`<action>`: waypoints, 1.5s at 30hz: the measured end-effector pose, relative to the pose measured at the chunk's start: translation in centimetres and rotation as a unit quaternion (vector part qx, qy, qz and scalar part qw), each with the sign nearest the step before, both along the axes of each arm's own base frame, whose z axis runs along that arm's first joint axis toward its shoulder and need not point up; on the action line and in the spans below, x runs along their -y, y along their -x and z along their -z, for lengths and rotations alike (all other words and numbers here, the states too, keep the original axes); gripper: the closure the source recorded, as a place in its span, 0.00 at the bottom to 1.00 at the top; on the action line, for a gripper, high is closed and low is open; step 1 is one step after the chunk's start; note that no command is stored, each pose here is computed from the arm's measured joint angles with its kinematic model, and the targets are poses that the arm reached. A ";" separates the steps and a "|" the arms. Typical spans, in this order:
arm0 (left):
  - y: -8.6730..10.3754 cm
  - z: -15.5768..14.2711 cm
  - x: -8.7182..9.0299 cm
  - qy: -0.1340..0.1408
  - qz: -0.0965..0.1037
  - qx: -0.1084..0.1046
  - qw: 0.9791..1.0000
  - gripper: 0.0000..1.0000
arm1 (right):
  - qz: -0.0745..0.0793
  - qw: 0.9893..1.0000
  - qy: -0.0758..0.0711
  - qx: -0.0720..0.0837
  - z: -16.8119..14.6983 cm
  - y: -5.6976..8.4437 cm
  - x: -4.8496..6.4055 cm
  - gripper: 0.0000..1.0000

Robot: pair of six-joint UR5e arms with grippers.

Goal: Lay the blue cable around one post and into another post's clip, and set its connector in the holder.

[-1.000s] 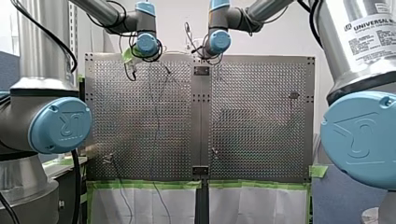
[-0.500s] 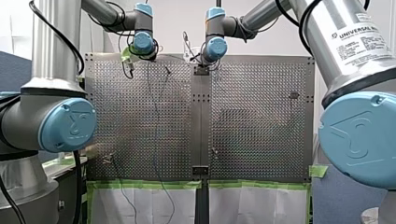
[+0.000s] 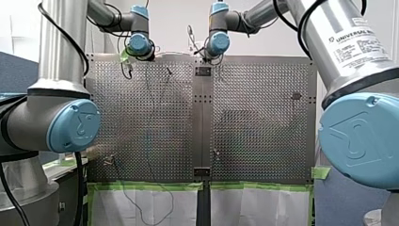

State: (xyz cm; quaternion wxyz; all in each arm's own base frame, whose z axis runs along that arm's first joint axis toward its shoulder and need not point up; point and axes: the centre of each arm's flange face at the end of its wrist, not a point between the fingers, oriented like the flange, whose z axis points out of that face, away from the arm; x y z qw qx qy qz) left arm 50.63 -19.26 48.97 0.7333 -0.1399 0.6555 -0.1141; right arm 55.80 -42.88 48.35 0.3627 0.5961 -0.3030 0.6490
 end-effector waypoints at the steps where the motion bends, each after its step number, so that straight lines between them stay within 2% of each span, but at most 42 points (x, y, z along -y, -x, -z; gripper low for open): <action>1: -0.2 0.2 0.0 0.000 0.003 -0.001 1.000 0.00 | 0.001 1.000 0.003 0.003 -0.3 0.0 0.2 1.00; 6: -0.7 0.6 0.1 0.004 0.014 -0.001 1.000 0.00 | 0.005 1.000 0.022 0.021 -2.3 0.0 0.9 1.00; 10: -1.8 1.2 -0.2 0.009 0.020 -0.003 1.000 0.00 | 0.006 0.999 0.032 0.030 -3.4 -0.1 1.3 1.00; 19: -4.1 3.9 -0.5 0.010 0.033 -0.020 0.999 0.00 | 0.012 0.999 0.038 0.035 -3.5 -1.2 2.9 1.00; 24: -4.7 5.0 -0.3 0.012 0.042 -0.029 0.999 0.00 | 0.016 0.998 0.048 0.045 -4.8 -1.4 3.4 1.00; 26: -5.0 5.8 0.0 0.011 0.047 -0.037 0.998 0.00 | 0.021 0.998 0.045 0.043 -4.6 -1.5 3.8 1.00; 31: -5.3 7.0 0.6 0.009 0.053 -0.048 0.997 0.00 | 0.039 0.999 0.020 0.018 -1.7 -1.5 5.4 1.00; 36: -5.2 7.5 0.9 0.009 0.056 -0.053 0.997 0.00 | 0.054 0.998 -0.005 -0.009 0.9 -0.9 6.1 1.00; 41: -4.9 7.8 1.2 0.009 0.054 -0.056 0.997 0.00 | 0.063 0.998 -0.013 -0.010 2.5 -0.3 6.8 1.00; 45: -4.8 7.9 1.5 0.009 0.055 -0.058 0.997 0.00 | 0.077 0.997 -0.017 -0.005 3.8 0.4 7.7 1.00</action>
